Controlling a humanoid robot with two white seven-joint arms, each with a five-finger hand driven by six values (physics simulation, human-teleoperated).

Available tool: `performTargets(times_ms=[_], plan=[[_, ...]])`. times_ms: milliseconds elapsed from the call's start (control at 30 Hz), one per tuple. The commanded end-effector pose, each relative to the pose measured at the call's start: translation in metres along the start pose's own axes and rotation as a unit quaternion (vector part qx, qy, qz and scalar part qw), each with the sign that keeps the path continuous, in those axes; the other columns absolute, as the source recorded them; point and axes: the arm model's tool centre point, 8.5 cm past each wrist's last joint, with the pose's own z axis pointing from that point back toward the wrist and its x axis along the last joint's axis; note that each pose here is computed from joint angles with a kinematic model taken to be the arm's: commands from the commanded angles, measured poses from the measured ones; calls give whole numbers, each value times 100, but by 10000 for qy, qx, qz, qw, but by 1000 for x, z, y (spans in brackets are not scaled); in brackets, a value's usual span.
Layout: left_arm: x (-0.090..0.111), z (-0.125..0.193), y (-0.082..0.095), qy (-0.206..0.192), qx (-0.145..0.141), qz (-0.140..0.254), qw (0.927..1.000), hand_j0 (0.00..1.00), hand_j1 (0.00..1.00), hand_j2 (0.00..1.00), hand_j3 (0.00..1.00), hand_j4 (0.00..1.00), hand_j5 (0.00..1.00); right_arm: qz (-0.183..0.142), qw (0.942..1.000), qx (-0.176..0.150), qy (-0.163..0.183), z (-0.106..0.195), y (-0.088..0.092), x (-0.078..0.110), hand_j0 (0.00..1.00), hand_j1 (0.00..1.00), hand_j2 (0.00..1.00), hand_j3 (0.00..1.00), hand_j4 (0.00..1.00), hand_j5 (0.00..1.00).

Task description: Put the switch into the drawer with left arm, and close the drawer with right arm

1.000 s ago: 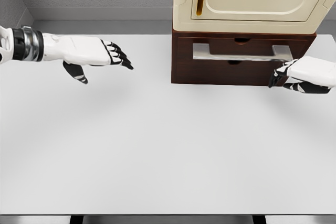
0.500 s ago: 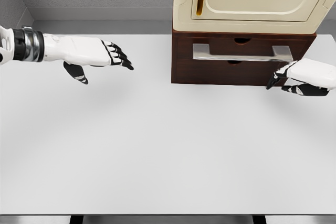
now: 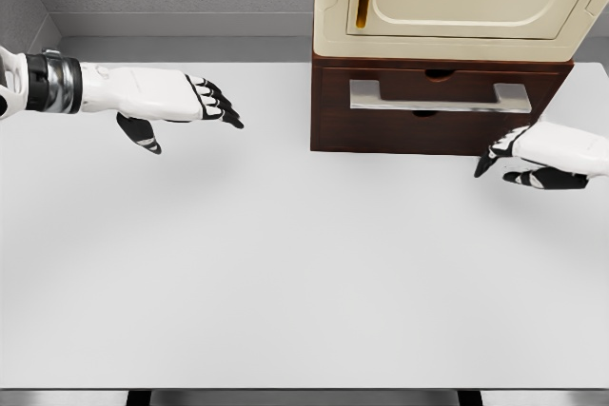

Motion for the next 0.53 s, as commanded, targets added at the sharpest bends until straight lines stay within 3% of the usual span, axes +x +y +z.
performTargets(times_ms=[0,200,500], plan=[[-1,0,0,9,16,28,10000,100,100,100,100,100,100,137,9999,58,-32,5,-6,6,100,100,100,100,100,100],[-1,1,0,14,10,20,10000,100,100,100,100,100,100,446,9978,458,-180,2,10,27,100,100,100,100,100,100],[0,0,-2,4,-1,38,10000,100,100,100,100,100,100,470,9975,497,-174,3,11,27,100,100,100,100,100,100]])
